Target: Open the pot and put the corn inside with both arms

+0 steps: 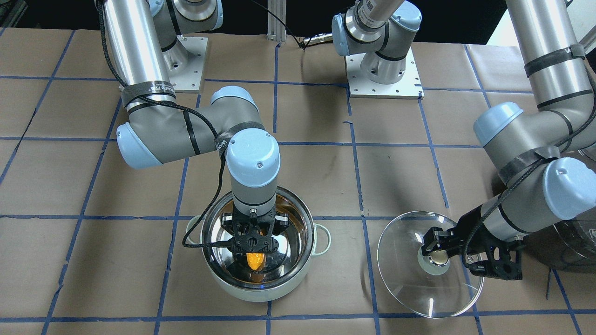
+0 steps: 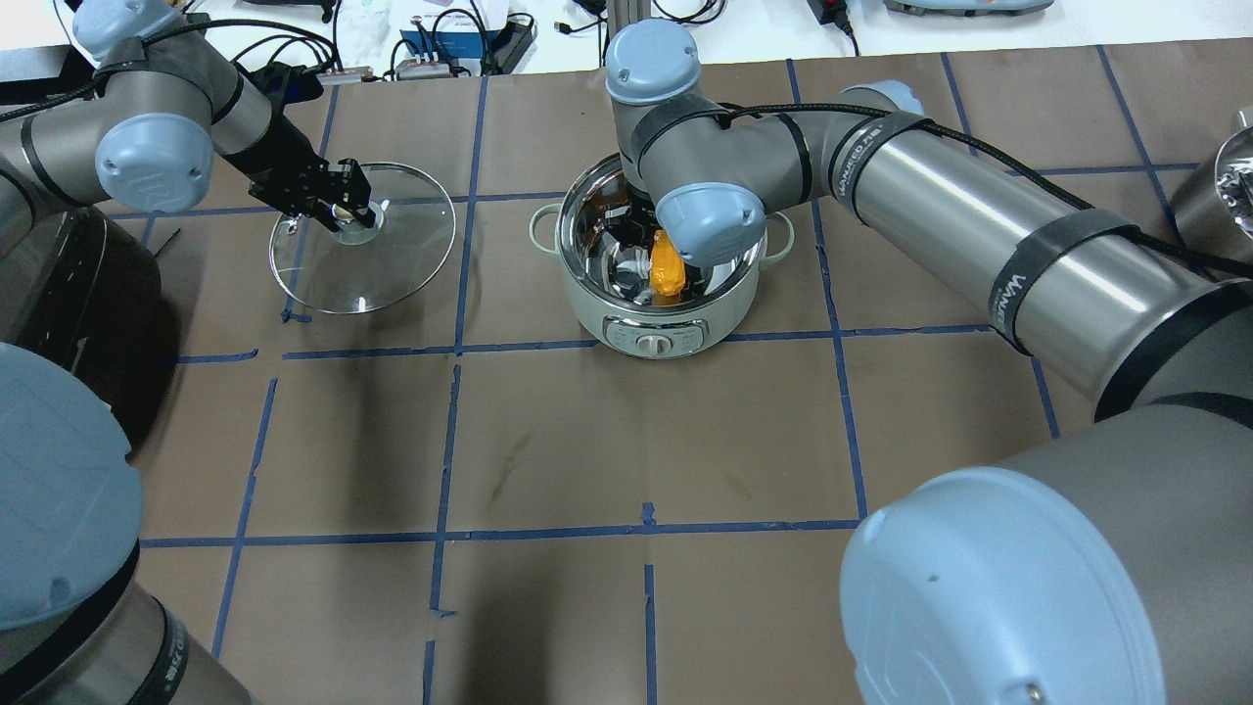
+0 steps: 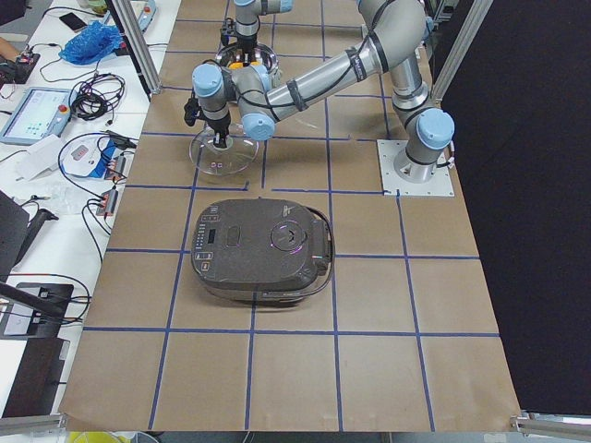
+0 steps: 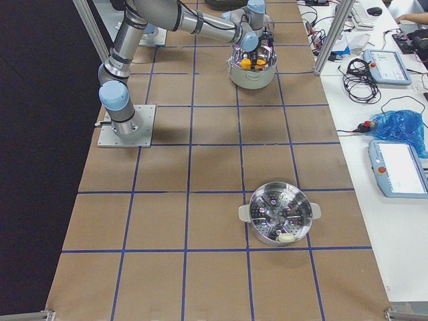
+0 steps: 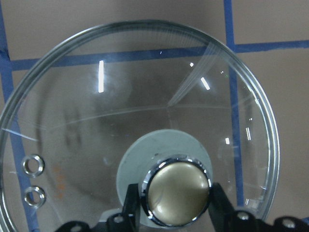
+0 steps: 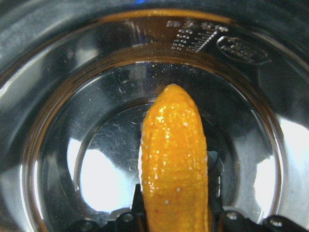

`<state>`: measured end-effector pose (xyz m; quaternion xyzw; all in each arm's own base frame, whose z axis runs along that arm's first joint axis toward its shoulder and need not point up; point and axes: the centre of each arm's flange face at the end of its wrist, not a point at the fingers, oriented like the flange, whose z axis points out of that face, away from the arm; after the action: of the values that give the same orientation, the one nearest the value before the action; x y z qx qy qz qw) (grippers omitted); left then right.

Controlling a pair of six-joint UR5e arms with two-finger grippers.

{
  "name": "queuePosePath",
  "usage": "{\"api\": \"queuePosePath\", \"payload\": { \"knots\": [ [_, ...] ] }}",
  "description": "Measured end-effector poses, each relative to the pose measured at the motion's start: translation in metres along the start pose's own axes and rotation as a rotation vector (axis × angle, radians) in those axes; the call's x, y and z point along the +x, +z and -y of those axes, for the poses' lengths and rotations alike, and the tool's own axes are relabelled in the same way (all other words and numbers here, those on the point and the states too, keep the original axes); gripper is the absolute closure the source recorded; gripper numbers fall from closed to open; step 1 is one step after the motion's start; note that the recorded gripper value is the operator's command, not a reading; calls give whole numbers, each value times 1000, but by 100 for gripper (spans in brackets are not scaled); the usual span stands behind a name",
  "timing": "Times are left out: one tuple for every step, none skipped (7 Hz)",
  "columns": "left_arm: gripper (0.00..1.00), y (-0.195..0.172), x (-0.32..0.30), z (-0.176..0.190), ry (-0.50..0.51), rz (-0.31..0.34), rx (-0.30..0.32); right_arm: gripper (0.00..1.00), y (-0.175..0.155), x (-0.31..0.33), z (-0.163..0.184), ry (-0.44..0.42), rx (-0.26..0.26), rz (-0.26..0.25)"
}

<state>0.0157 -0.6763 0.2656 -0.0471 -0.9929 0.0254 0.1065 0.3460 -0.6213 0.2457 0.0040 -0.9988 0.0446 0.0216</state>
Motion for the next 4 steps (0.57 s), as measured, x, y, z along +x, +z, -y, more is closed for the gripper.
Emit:
{"api": "queuePosePath", "payload": {
  "knots": [
    [87,8,-2,-1,16,2,9,14,4,-1,1,0,-3,0],
    [65,16,-5,-3,30,5,18,14,4,-1,1,1,-4,1],
    [1,21,-6,-5,37,8,23,14,-3,1,2,3,-1,2],
    [0,24,-7,-7,38,8,24,14,-23,6,1,7,6,4]
  ]
}}
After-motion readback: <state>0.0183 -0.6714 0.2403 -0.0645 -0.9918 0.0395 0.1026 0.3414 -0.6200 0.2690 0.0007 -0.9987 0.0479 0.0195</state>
